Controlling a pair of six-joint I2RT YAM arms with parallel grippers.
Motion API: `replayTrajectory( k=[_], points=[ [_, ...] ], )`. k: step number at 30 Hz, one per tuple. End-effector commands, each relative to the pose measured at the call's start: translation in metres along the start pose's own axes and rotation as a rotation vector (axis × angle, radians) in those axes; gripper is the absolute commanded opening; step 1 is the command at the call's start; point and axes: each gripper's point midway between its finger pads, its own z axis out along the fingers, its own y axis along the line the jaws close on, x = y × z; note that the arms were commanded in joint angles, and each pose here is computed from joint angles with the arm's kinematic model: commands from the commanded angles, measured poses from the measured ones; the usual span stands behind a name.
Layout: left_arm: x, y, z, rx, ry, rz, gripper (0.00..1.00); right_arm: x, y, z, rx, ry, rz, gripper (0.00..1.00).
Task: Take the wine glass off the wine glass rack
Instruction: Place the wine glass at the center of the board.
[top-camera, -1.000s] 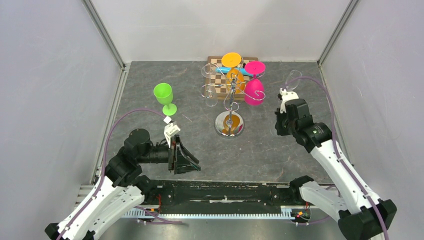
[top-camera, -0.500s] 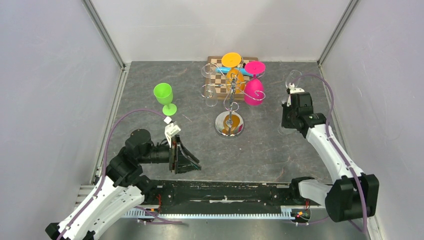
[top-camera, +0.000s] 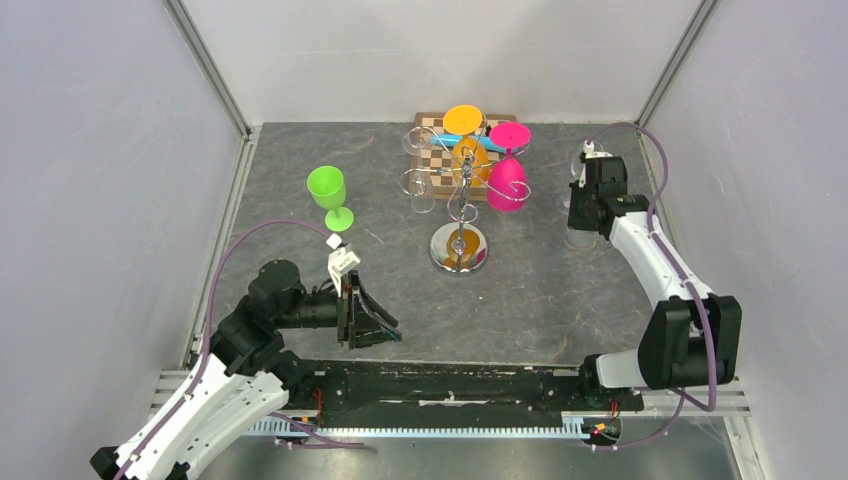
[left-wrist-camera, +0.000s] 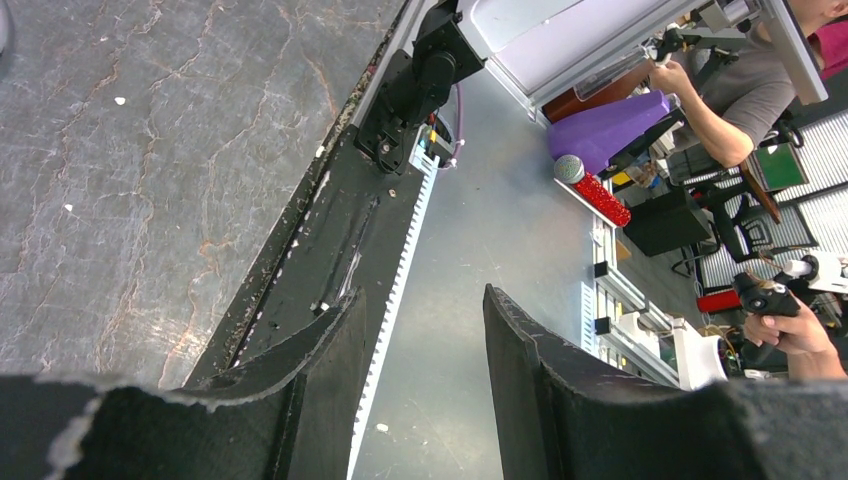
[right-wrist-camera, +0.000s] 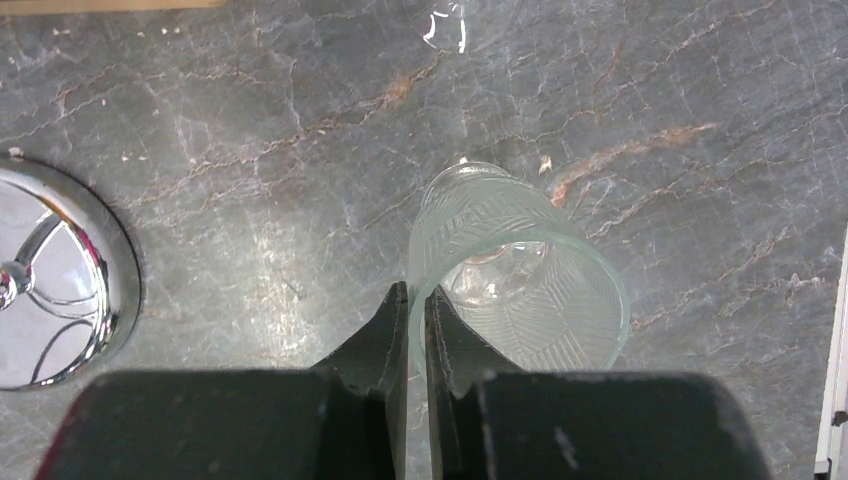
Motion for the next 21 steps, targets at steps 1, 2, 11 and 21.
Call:
replayTrajectory(
  k=[1,2,11,21],
  points=[
    [-0.005,-0.001,0.0,0.005,-0.021,0.058,0.53,-0.043,-0.004,0.002,0.011,-0.097,0.004,0.0],
    [-0.005,-0.002,0.0,0.005,-0.022,0.06,0.53,-0.045,-0.004,0.004,0.009,-0.095,0.004,0.0],
    [-0.005,-0.002,0.0,0.006,-0.023,0.063,0.53,-0.043,-0.008,0.02,0.022,-0.041,-0.008,0.0],
    [-0.004,-0.002,0.0,0.008,-0.02,0.063,0.53,-0.027,-0.007,0.038,0.012,0.037,-0.023,0.0]
  ],
)
